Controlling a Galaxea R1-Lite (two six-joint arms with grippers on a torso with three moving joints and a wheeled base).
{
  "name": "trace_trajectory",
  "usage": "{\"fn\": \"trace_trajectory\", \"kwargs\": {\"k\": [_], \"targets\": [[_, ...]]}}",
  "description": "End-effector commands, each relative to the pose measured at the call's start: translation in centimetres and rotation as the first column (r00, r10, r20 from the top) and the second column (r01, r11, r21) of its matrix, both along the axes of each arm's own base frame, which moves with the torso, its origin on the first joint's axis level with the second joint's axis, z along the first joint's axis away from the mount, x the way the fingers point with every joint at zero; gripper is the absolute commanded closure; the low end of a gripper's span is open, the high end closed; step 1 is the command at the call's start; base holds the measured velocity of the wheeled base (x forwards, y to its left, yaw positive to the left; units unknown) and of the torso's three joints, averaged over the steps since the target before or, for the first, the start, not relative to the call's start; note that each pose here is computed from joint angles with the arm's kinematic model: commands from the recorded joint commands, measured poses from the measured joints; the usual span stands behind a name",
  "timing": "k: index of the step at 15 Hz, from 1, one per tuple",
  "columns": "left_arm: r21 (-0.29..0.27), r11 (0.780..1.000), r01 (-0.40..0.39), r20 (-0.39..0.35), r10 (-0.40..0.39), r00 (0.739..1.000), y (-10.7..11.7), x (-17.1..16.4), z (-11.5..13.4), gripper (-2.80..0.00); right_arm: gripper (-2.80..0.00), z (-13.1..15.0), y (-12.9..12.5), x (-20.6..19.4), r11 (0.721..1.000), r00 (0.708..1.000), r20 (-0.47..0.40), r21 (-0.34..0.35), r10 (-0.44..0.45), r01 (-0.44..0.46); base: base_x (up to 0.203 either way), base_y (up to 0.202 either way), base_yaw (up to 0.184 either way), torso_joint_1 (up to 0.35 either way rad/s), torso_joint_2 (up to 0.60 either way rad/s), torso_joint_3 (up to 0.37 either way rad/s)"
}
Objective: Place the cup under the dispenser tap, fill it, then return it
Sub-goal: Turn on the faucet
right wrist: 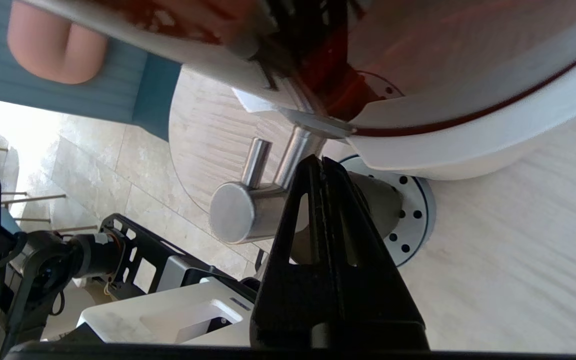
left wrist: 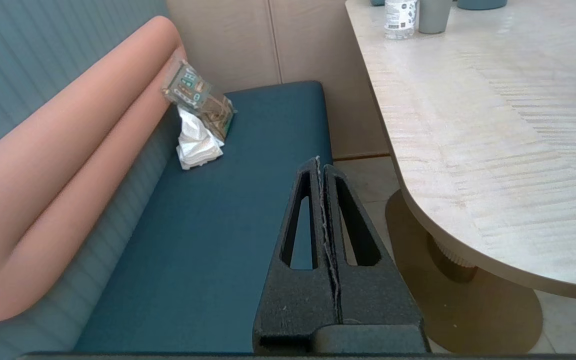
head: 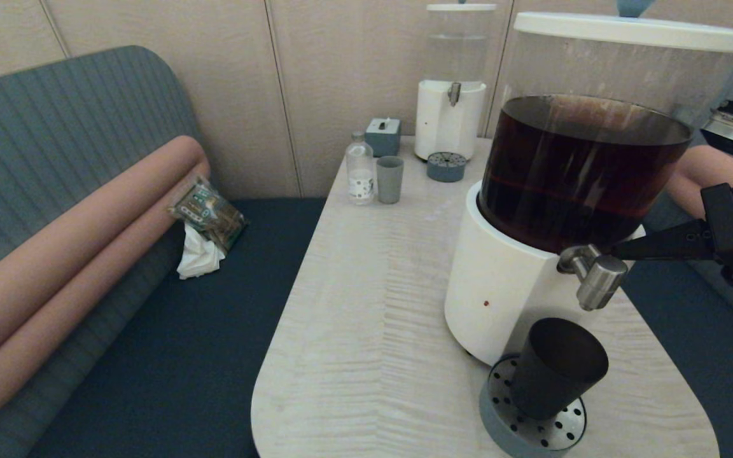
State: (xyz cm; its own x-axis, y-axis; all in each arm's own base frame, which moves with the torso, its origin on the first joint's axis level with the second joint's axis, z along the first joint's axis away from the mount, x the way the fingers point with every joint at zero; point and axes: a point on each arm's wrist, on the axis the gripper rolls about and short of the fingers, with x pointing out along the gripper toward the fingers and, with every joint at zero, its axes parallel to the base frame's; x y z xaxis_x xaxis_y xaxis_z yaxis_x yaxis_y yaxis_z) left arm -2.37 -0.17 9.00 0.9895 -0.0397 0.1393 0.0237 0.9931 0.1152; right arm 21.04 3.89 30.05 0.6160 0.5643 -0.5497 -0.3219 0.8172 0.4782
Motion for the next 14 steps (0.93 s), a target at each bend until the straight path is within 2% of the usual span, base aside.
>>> {"fn": "trace_trajectory", "kwargs": {"k": [1,5,14], "targets": [[0.000,1.000,0.000,-0.040,0.000,0.999,0.0,0.3,-1.1,0.00,0.00,0.0,0.0,-0.3,1.000,1.000,0.006,0.006,0.009,-0.009,0.000,0.000,0.000,0.000,0.00,0.000],[0.000,1.000,0.000,-0.040,0.000,0.999,0.0,0.3,-1.1,0.00,0.00,0.0,0.1,-0.8,0.998,0.998,0.020,0.020,0.056,-0.056,0.000,0.000,0.000,0.000,0.00,0.000],[0.000,1.000,0.000,-0.040,0.000,0.999,0.0,0.3,-1.1,0.00,0.00,-1.4,0.0,-1.7,0.994,0.993,0.051,-0.006,0.110,-0.110,0.000,0.000,0.000,0.000,0.00,0.000]]}}
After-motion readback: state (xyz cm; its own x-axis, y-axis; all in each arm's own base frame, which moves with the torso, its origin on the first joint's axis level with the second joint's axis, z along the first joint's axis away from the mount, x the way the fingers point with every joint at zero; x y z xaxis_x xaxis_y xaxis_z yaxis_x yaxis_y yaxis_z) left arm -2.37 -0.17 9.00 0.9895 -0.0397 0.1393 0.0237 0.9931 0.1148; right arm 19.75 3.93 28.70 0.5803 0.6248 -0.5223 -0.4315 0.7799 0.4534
